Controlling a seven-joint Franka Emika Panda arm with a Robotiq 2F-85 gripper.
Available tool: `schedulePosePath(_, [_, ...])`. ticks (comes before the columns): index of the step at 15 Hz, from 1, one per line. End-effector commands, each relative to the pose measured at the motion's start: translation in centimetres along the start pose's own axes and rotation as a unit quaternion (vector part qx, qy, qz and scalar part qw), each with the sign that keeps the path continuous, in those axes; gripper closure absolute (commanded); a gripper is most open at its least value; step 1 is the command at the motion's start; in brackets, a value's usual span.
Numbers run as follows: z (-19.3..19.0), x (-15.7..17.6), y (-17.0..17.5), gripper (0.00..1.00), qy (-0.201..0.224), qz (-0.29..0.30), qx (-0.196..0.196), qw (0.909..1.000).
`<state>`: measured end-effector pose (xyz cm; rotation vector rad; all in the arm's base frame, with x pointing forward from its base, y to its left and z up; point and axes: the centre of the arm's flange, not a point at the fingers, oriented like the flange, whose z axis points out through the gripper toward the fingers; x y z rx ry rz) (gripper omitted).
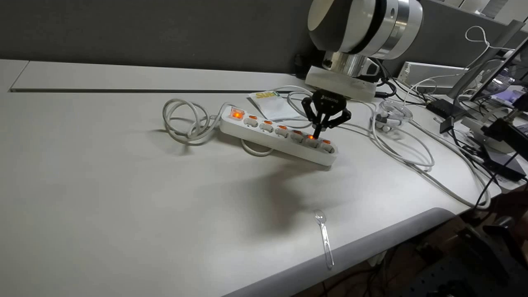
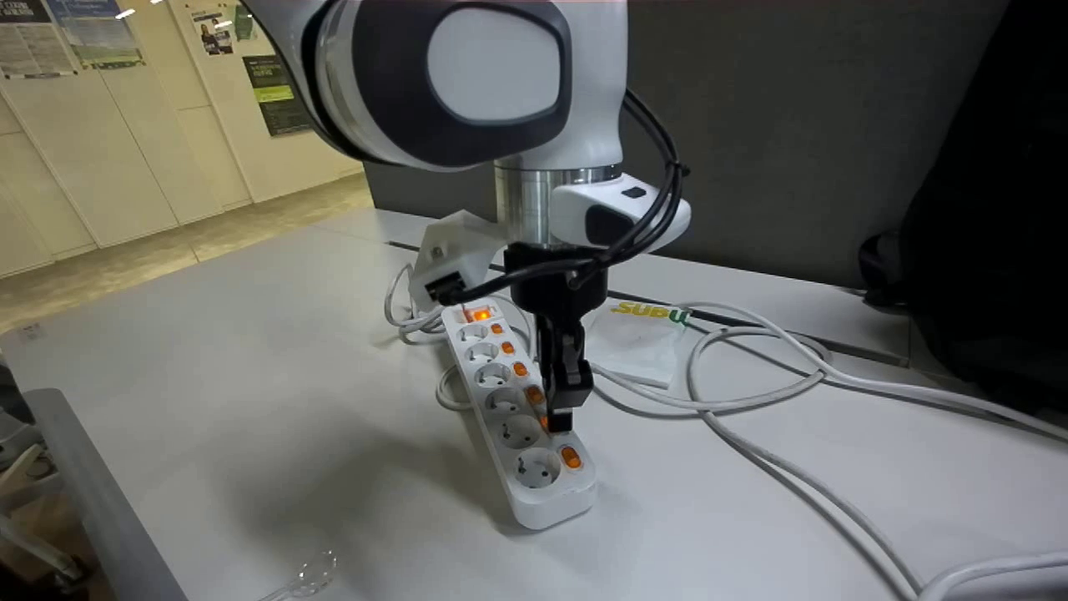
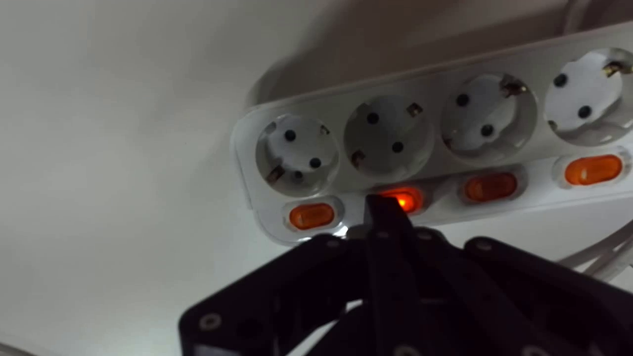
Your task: Turn on the second switch from the right
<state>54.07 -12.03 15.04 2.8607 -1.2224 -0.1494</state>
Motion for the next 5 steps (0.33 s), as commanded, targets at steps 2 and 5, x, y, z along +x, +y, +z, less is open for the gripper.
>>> schedulePosePath(2, [3.29,0.81,0.03,1.00,-0.037,0.016,0.004,0.9992])
schedulePosePath(5, [3.23,0.89,0.23,1.00,-0.048,0.026,0.009,0.9985])
